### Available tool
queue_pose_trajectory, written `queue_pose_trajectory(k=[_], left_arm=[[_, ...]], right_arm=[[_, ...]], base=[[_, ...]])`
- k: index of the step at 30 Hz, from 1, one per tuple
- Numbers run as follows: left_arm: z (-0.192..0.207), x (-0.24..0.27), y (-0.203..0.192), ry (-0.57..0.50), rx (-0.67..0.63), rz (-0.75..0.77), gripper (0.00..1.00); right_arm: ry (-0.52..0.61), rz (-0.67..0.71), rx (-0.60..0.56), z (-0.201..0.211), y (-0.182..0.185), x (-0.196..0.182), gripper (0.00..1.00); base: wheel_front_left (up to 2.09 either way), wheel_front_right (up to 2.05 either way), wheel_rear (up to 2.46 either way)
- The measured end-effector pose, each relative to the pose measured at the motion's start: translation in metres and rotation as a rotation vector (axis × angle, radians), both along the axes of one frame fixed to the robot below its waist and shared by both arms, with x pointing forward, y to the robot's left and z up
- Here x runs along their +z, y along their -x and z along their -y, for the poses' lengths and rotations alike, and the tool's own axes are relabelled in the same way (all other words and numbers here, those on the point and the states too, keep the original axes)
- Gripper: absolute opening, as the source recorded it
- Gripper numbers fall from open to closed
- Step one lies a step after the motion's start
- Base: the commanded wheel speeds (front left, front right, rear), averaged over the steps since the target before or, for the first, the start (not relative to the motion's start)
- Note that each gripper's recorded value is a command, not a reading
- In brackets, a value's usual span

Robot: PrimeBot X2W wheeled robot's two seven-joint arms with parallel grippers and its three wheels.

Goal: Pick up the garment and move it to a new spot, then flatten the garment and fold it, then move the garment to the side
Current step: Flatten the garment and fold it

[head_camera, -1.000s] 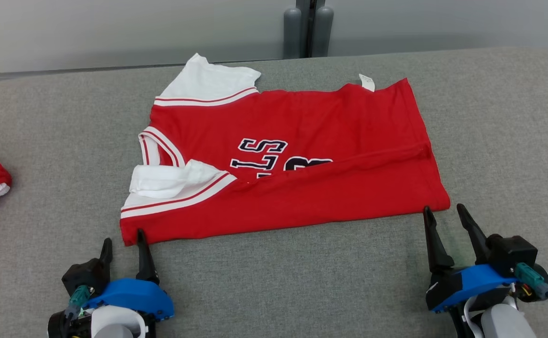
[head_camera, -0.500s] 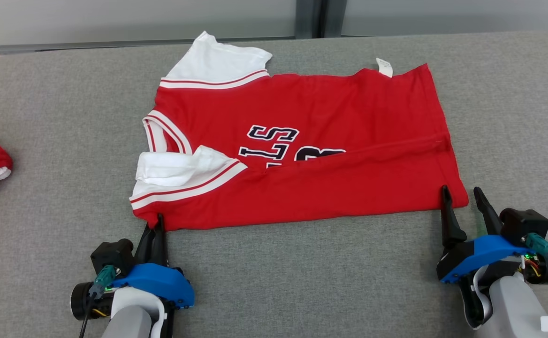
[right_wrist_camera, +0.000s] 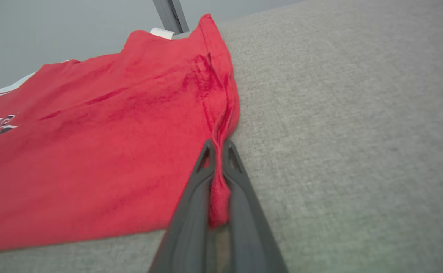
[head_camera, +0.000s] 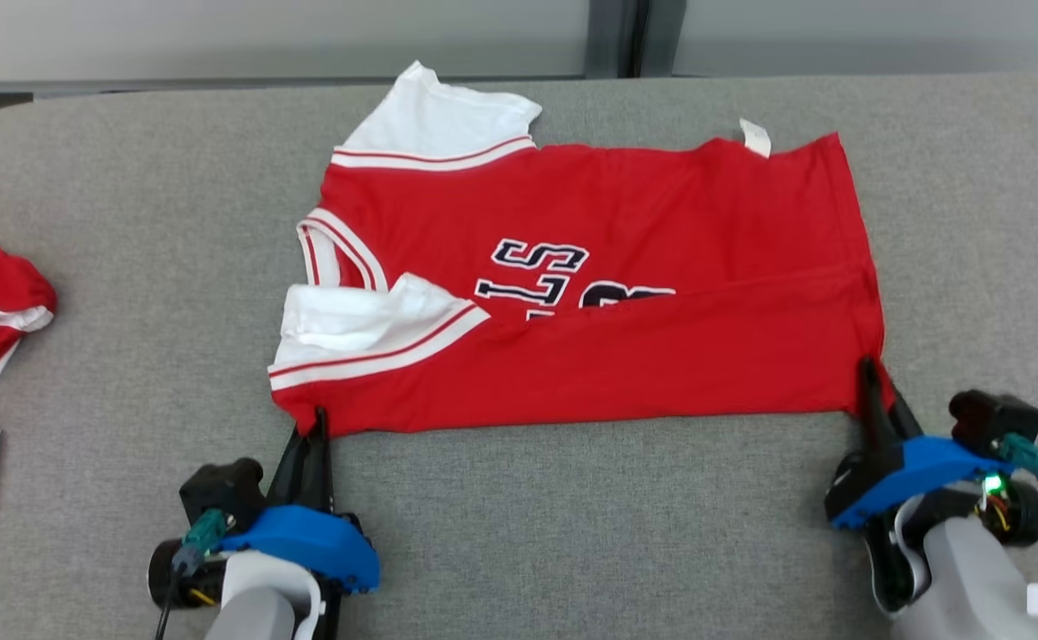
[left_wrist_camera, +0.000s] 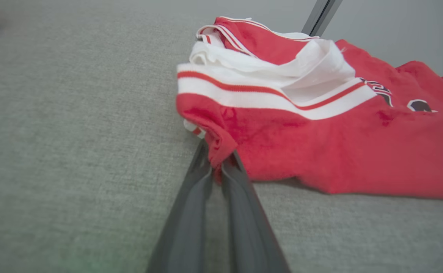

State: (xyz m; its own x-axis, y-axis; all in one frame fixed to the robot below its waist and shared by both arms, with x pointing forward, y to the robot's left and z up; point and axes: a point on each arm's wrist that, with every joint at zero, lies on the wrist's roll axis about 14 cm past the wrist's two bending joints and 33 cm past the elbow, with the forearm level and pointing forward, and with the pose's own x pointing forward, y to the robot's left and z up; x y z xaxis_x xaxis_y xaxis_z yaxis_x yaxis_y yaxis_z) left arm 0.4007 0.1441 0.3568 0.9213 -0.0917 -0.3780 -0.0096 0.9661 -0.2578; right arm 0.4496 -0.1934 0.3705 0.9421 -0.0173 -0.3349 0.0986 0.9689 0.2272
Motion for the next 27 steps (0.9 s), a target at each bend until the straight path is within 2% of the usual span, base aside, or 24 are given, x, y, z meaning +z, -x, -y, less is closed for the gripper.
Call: queue_pose_trajectory(k=[8, 15, 16, 17, 21, 24, 27], left_arm=[[-0.022, 0.021, 0.047, -0.009, 0.054, 0.048, 0.00], [-0.016, 0.012, 0.095, -0.006, 0.026, 0.017, 0.00], [-0.015, 0.010, 0.099, 0.000, 0.027, 0.008, 0.51], [-0.015, 0.009, 0.101, 0.013, 0.033, 0.003, 1.00], [-0.013, 0.009, 0.096, 0.020, 0.034, 0.002, 1.00], [-0.015, 0.023, 0.073, -0.008, 0.028, 0.056, 1.00], [-0.006, 0.031, 0.049, -0.049, -0.034, 0.095, 1.00]], right_arm=[[-0.017, 0.016, -0.018, 0.005, 0.051, 0.011, 0.00], [-0.013, -0.004, -0.012, 0.007, 0.095, 0.007, 0.00], [-0.013, -0.009, -0.016, 0.009, 0.098, 0.006, 0.34], [-0.011, -0.011, -0.018, 0.010, 0.098, 0.005, 1.00], [0.017, 0.000, -0.019, 0.018, 0.090, 0.008, 1.00], [0.044, 0.029, -0.006, 0.023, 0.070, 0.017, 1.00], [0.108, 0.056, 0.036, 0.029, 0.042, 0.028, 1.00]], base=[[0.00, 0.00, 0.00], [0.00, 0.00, 0.00], [0.00, 0.00, 0.00], [0.00, 0.00, 0.00], [0.00, 0.00, 0.00], [0.00, 0.00, 0.00], [0.00, 0.00, 0.00]])
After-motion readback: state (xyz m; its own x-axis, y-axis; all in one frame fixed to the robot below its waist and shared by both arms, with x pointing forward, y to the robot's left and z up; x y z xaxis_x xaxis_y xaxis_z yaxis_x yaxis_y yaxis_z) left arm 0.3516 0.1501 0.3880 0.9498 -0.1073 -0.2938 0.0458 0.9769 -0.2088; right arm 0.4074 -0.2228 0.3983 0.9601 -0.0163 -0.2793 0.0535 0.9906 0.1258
